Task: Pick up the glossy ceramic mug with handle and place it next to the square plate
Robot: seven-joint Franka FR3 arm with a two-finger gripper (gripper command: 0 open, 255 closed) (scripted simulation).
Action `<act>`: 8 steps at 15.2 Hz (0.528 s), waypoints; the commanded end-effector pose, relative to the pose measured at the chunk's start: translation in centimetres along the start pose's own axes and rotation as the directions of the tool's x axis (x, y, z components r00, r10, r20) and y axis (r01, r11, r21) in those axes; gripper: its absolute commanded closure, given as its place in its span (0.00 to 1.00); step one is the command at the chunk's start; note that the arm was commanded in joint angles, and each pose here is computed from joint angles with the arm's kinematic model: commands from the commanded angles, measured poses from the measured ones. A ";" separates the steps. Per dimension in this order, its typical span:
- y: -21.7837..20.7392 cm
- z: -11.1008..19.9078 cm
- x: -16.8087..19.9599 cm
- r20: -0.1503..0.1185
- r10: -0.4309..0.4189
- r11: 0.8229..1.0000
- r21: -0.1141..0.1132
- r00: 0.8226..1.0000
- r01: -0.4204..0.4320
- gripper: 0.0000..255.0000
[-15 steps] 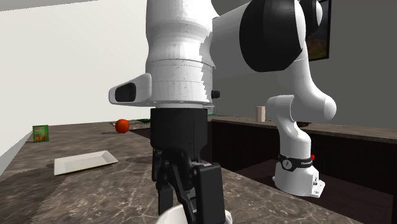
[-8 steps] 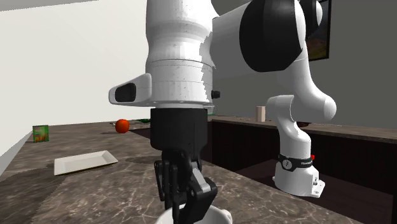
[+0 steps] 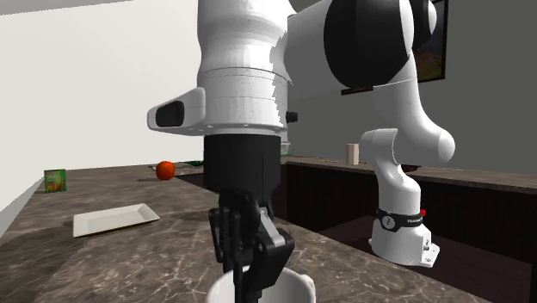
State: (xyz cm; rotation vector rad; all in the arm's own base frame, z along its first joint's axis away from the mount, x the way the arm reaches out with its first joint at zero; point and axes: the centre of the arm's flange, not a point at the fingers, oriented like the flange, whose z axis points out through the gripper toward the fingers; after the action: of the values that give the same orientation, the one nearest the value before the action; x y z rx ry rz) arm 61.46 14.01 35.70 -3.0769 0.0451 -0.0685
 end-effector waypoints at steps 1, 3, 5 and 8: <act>-0.1 -1.1 0.1 0.000 0.000 1.000 0.000 1.000 0.000 1.00; -0.2 -2.1 0.1 0.000 0.000 1.000 0.000 1.000 0.000 1.00; -0.3 -3.2 0.2 0.000 0.000 1.000 0.000 1.000 0.000 1.00; -0.4 -4.8 0.3 0.000 0.000 1.000 0.000 1.000 0.000 1.00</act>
State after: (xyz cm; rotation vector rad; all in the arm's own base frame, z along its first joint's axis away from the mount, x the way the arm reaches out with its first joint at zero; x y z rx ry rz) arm 61.50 14.03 40.00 -3.0769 0.0452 -0.0690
